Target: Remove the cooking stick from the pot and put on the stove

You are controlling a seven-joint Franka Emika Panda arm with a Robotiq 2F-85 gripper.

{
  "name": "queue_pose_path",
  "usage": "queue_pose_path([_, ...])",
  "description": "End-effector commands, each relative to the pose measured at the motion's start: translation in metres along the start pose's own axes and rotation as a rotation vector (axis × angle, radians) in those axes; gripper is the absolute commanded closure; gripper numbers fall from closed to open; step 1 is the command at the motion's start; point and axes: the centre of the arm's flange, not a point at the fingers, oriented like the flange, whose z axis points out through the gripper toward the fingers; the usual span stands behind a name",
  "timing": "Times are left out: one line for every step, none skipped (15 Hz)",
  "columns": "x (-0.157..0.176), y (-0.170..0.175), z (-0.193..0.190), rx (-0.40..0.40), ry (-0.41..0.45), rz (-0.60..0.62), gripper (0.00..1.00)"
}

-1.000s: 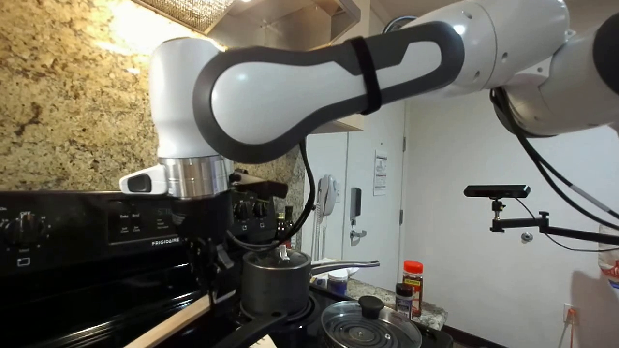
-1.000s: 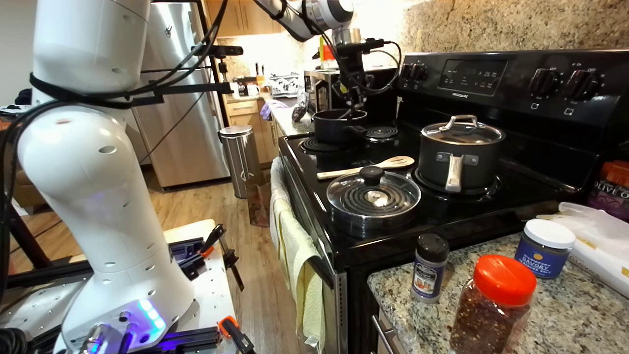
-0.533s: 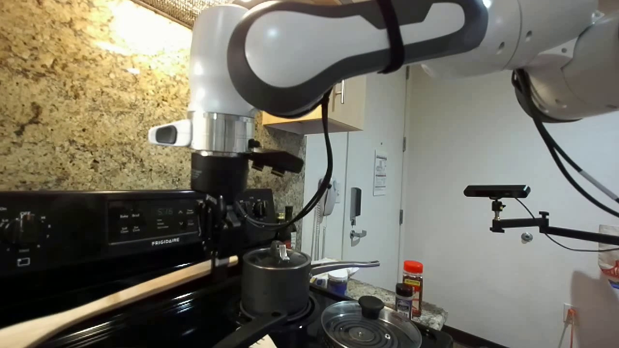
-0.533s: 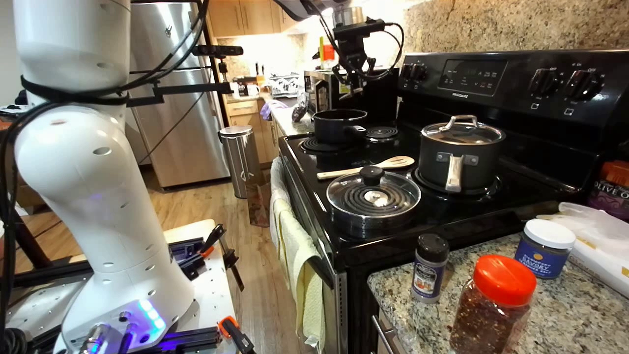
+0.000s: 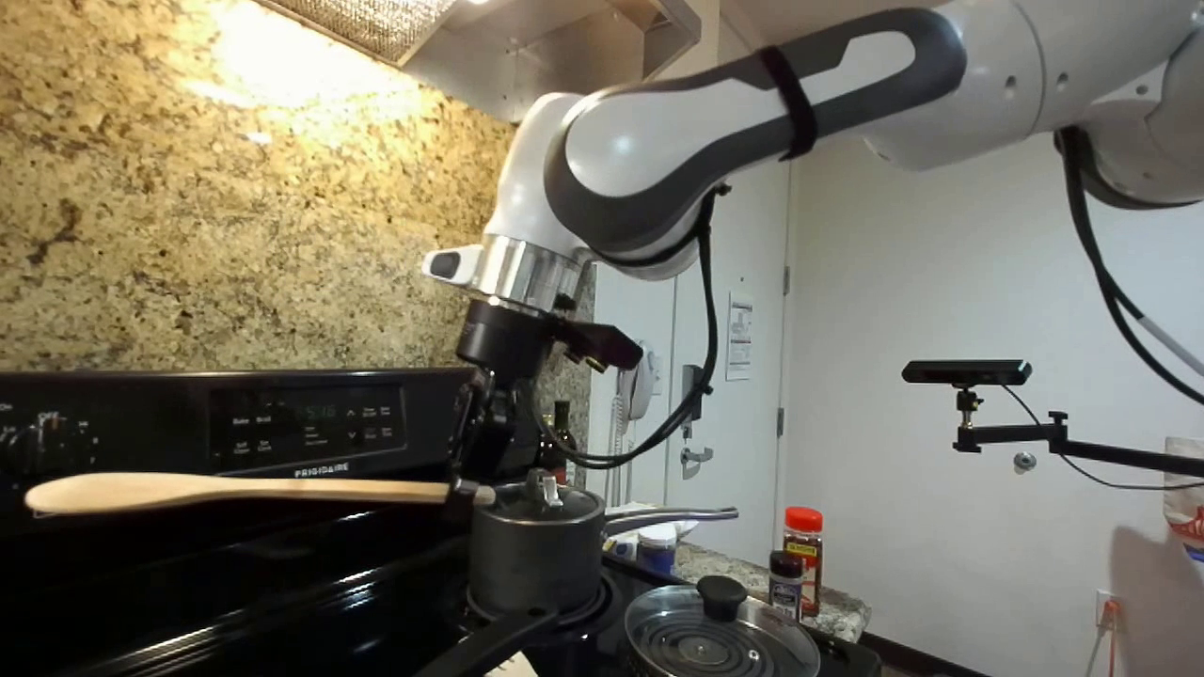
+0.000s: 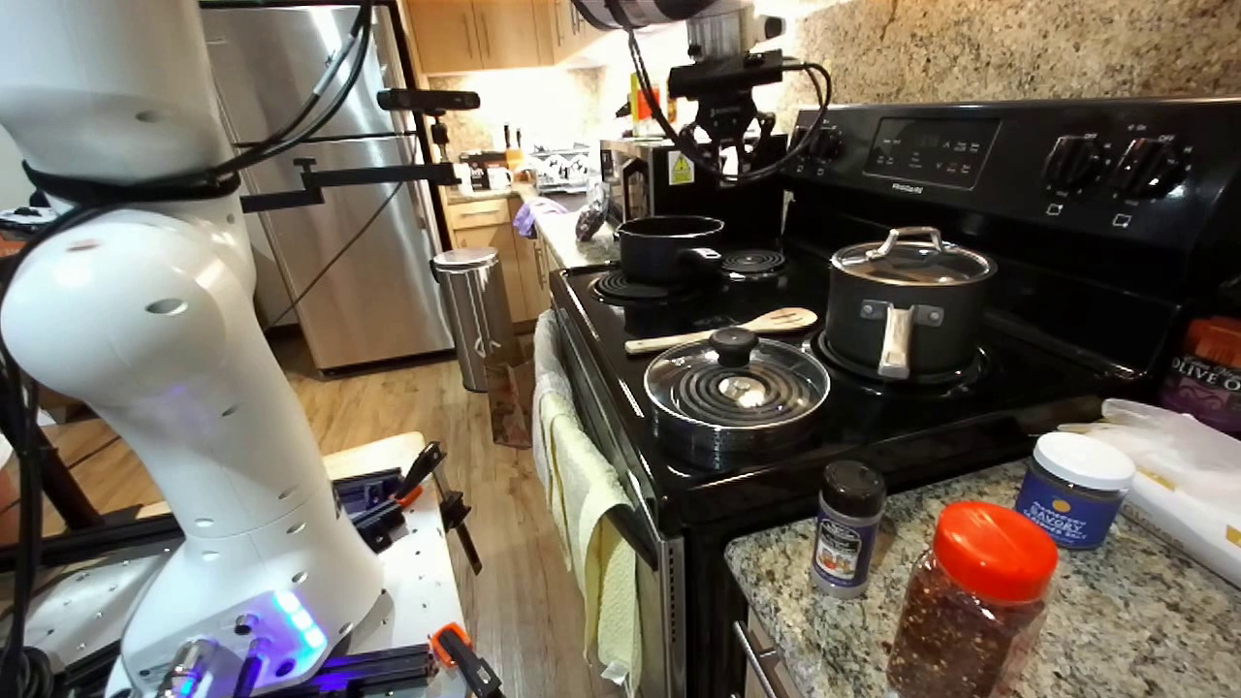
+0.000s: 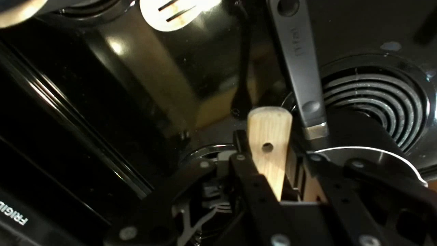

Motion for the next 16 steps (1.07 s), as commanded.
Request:
queue_pose_path([-0.057,-0.004,0.014,0.021,0.109,0.129,0.93])
queue_pose_path([-0.069,-0.004,0.019,0.025,0.132,0.172,0.93])
queue_pose_path([-0.078,-0.004,0.025,0.027,0.154,0.209,0.93])
queue_pose_path([-0.088,-0.006,0.029,0.03,0.17,0.243,0.93])
queue_pose_path([-0.096,-0.007,0.034,0.027,0.186,0.274,0.93])
queue_pose_path([-0.105,-0.01,0.038,0.022,0.195,0.307,0.93])
queue_pose_path([-0.113,-0.011,0.041,0.018,0.21,0.331,0.93])
queue_pose_path([-0.121,-0.014,0.044,0.015,0.217,0.356,0.93])
queue_pose_path([-0.127,-0.017,0.046,0.011,0.219,0.376,0.93])
queue_pose_path([-0.134,-0.019,0.049,0.009,0.221,0.394,0.93])
queue_pose_path([-0.14,-0.02,0.05,0.002,0.225,0.405,0.93])
queue_pose_path([-0.146,-0.021,0.049,-0.005,0.231,0.417,0.93])
queue_pose_path([-0.15,-0.021,0.049,-0.017,0.234,0.43,0.93])
queue_pose_path([-0.156,-0.019,0.048,-0.022,0.246,0.44,0.93])
queue_pose_path([-0.16,-0.018,0.046,-0.03,0.258,0.456,0.93])
queue_pose_path([-0.165,-0.017,0.044,-0.03,0.265,0.472,0.93])
